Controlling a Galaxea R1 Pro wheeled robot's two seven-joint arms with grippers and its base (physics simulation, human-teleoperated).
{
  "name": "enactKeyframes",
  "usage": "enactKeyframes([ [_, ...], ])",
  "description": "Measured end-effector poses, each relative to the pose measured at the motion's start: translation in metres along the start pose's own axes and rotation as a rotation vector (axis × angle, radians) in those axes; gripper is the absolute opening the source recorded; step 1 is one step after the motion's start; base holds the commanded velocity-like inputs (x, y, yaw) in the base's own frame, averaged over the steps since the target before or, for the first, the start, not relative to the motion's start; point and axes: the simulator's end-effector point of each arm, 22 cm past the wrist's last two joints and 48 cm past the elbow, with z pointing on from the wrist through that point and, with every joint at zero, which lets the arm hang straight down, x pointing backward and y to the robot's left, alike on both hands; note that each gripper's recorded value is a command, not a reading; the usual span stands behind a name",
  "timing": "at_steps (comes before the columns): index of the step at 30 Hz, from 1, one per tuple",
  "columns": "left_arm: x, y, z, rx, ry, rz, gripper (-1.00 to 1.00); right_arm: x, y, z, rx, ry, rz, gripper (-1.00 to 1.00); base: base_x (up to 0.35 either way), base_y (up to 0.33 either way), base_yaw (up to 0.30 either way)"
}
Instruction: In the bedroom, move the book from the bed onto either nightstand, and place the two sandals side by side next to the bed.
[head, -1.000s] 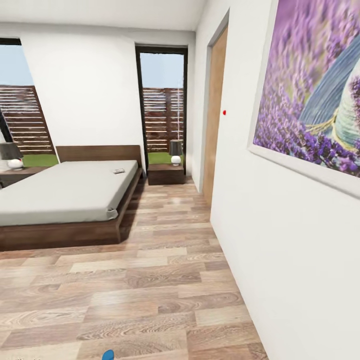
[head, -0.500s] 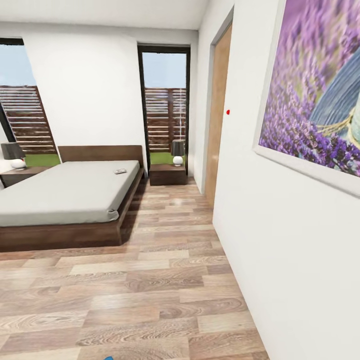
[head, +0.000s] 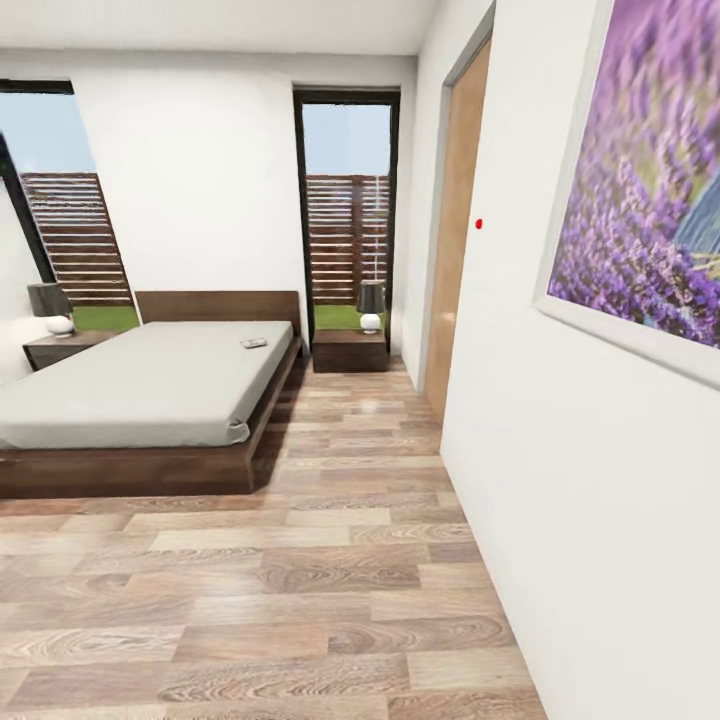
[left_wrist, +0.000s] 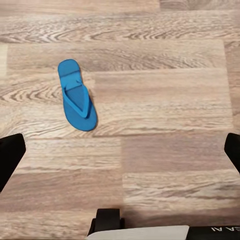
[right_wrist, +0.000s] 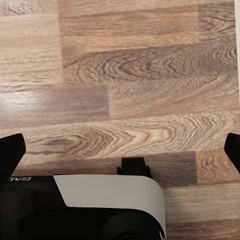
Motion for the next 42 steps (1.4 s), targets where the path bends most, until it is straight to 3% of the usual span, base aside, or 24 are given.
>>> enactKeyframes([
  [15,0.0001,0.0,0.0,0.0,0.0,0.0,1.0,0.0,0.0005,0.0,-0.001,0.0,0.0,1.0,0.001,0.0,0.269],
  [42,0.0003,0.0,-0.0001,0.0,0.0,0.0,1.0,0.0003,0.0008,-0.0002,-0.001,0.0,0.001,1.0,0.167,-0.069,0.007],
])
